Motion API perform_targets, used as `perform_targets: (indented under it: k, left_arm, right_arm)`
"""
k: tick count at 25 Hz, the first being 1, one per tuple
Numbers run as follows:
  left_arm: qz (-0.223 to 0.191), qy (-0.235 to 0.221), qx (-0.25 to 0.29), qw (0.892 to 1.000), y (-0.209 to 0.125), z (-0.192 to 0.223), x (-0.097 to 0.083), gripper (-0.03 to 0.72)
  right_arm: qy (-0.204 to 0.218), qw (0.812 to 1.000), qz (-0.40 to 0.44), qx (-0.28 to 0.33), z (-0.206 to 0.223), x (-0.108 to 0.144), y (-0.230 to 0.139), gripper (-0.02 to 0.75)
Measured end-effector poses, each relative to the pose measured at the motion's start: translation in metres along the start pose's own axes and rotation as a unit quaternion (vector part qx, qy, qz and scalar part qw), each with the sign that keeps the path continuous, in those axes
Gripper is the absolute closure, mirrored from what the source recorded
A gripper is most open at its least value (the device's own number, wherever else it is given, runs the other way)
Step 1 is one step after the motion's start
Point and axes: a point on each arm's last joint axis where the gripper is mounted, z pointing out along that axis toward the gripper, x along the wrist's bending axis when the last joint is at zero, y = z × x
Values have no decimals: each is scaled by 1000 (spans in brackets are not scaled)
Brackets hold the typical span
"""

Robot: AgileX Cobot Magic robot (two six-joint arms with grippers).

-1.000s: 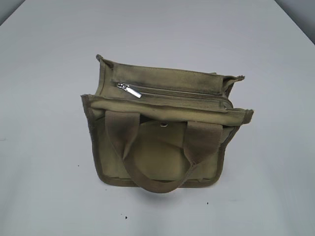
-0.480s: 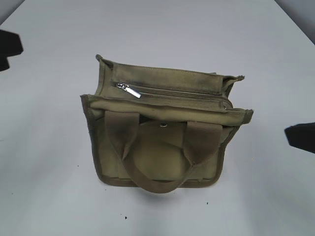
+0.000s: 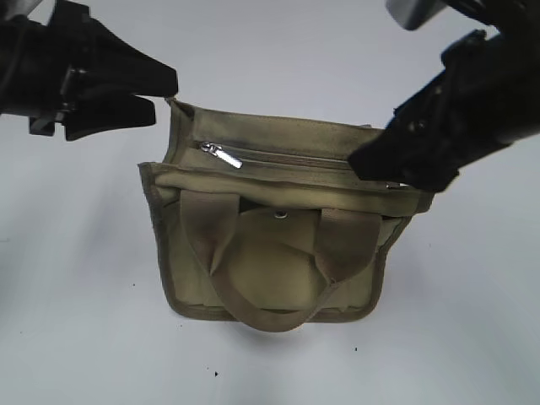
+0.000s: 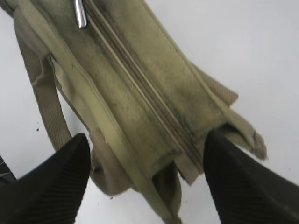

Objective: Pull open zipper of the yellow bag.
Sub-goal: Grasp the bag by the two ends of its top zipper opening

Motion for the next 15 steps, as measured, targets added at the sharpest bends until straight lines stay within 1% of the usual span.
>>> perform_targets:
  k: [6,12,15]
  left_arm:
    - [-17,-2,35,999,9,34,12,234]
    - [-16,-11,46,999,20,53,8,234]
    - [-15,-15,52,998,23,61,5,248]
  right_arm:
    - [11,1000,-21,-9,27,-5,35,155]
    - [11,1000,-21,-13,49,-16,57,158]
    - [14,1000,-17,-14,57,-19,64,189]
